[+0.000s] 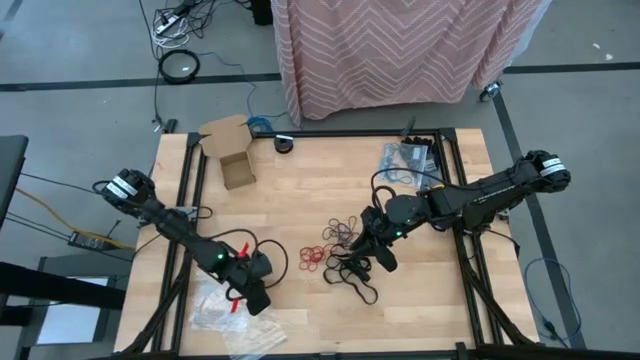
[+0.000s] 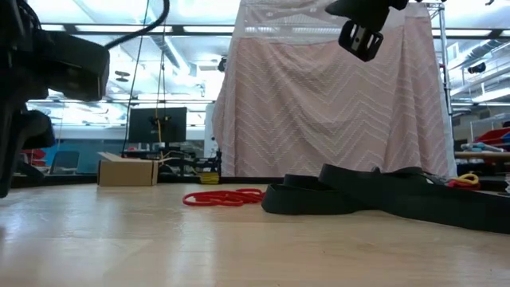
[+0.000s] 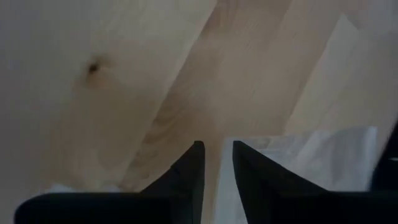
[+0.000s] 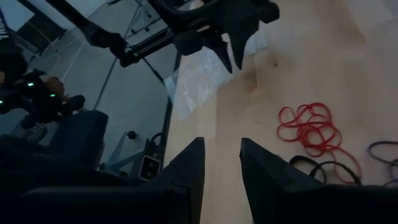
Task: Sort rubber bands
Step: Open the transparent zip bag
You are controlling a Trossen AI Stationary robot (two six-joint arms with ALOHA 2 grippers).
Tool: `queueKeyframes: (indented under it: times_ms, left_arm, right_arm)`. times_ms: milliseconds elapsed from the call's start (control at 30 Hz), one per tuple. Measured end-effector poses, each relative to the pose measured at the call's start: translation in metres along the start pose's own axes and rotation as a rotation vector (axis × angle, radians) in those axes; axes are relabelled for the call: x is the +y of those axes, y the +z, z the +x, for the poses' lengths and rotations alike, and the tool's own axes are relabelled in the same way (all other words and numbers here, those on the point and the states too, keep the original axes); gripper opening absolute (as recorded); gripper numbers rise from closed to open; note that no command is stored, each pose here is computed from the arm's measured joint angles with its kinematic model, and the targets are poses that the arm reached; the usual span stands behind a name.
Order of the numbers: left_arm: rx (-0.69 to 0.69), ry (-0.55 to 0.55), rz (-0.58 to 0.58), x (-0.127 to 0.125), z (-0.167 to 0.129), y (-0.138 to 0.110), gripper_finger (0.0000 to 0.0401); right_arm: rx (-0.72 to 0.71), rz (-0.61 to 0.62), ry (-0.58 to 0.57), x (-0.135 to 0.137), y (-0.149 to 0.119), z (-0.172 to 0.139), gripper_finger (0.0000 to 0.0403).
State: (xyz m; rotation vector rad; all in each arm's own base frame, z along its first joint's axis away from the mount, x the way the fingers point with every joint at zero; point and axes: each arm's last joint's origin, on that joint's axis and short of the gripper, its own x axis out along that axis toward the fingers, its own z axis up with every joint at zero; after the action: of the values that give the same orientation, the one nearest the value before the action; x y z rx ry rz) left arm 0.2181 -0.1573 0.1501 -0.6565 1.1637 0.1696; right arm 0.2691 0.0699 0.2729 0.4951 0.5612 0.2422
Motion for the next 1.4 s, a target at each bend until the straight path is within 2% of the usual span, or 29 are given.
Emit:
queueKeyframes:
  times_ms: [200,367,567,667,767,833,900,933,1100,1167,1267,1400]
  left_arm:
    - [-0.022,-0.022,0.047,-0.004,0.0,-0.001,0.0095]
    - [-0.027,-0.052,0.069,-0.008,0.007,-0.001,0.0118]
    - [0.04,-0.042,0.024,-0.008,0.03,-0.005,0.0158]
    - [0.058,-0.007,-0.015,-0.009,0.039,-0.006,0.0165]
    - [0.081,0.027,-0.062,-0.008,0.042,-0.007,0.0139]
    - [0.088,0.043,-0.064,-0.006,0.042,-0.007,0.0094]
    - [0.097,0.054,-0.045,-0.004,0.04,-0.008,0.0033]
    - [0.1,0.055,-0.039,-0.004,0.04,-0.008,0.0019]
    - [0.072,0.041,-0.038,-0.009,0.021,0.0,0.0004]
    - [0.016,0.096,-0.029,-0.01,0.007,0.007,0.0003]
    - [-0.091,0.092,-0.023,-0.024,-0.016,0.021,0.0002]
    - [-0.093,0.159,0.038,-0.026,-0.026,0.031,0.0002]
  right_arm:
    - [-0.015,-0.013,-0.025,-0.001,0.001,0.0,0.0093]
    - [-0.015,-0.018,-0.027,-0.002,0.001,0.0,0.0095]
    - [-0.013,-0.017,-0.034,-0.003,0.001,0.0,0.0094]
    - [-0.015,-0.016,-0.035,-0.004,0.002,0.0,0.0095]
    - [-0.015,-0.016,-0.037,-0.004,0.002,0.0,0.0093]
    - [-0.013,-0.015,-0.038,-0.005,0.002,0.0,0.0092]
    - [-0.009,-0.016,-0.04,-0.005,0.001,0.0,0.0091]
    - [-0.008,-0.021,-0.04,-0.005,0.001,0.0,0.0091]
    - [-0.01,-0.029,-0.046,-0.006,0.002,-0.001,0.009]
    - [-0.014,-0.027,-0.052,-0.008,0.003,-0.001,0.0089]
    - [-0.018,-0.034,-0.058,-0.011,0.005,-0.002,0.0089]
    - [-0.026,-0.032,-0.048,-0.012,0.006,-0.002,0.0089]
